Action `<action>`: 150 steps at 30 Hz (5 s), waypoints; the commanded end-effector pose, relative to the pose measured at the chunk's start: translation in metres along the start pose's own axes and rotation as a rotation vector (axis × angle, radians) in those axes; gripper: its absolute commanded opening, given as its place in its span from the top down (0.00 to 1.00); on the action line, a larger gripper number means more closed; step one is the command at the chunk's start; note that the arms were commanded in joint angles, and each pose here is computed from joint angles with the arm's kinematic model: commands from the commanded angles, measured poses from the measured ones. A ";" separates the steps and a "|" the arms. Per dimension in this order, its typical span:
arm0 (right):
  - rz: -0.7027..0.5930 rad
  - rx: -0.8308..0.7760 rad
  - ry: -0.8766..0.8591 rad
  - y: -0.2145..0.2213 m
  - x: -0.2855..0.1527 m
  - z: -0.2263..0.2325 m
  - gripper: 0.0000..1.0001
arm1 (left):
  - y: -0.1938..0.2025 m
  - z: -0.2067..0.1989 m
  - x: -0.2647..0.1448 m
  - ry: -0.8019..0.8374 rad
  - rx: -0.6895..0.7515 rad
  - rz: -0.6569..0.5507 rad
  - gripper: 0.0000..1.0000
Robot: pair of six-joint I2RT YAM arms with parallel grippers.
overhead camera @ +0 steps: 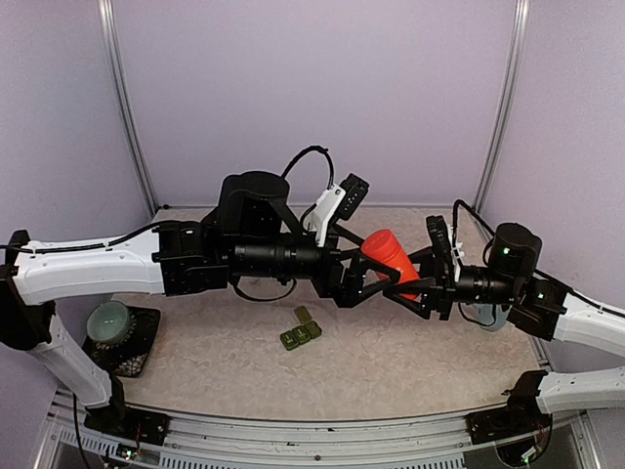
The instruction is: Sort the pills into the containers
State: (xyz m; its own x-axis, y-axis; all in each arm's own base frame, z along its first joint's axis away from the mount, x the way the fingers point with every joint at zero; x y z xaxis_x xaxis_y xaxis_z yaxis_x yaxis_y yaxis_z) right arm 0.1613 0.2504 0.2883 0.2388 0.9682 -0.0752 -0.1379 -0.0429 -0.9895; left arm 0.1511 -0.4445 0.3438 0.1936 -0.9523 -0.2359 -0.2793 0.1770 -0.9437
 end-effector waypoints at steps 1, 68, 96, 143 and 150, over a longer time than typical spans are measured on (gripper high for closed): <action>-0.041 0.038 -0.109 -0.006 0.003 0.013 0.68 | -0.031 -0.007 -0.014 0.095 0.094 -0.131 0.01; -0.105 0.115 -0.249 -0.012 0.024 0.022 0.68 | -0.029 -0.002 -0.005 0.312 0.171 -0.177 0.01; -0.131 0.236 0.072 0.004 0.000 -0.041 0.68 | -0.020 -0.031 -0.037 0.360 0.215 -0.192 0.01; -0.093 0.059 -0.341 -0.010 0.002 0.024 0.67 | -0.020 -0.018 0.009 0.424 0.260 -0.022 0.01; -0.091 0.060 -0.310 -0.009 0.004 0.020 0.67 | -0.011 -0.014 0.010 0.399 0.252 -0.001 0.01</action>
State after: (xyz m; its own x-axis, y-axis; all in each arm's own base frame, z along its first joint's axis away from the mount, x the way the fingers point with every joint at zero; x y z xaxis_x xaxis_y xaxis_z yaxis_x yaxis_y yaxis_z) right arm 0.1431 0.2570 0.2801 -0.0584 0.9981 0.0218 -0.2361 0.0075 -0.9717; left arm 0.1450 -0.4606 0.3570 -0.1985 -0.9641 -0.1764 -0.0323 0.1863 -0.9820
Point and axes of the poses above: each gripper's point midway between its finger pads, its own x axis out along the fingers, its own z axis along the line the jaws close on, y = z × x, the point moved 4 cm from there along -x, back along the fingers, and after that the axes turned 3 degrees about x, right-handed, at the moved point
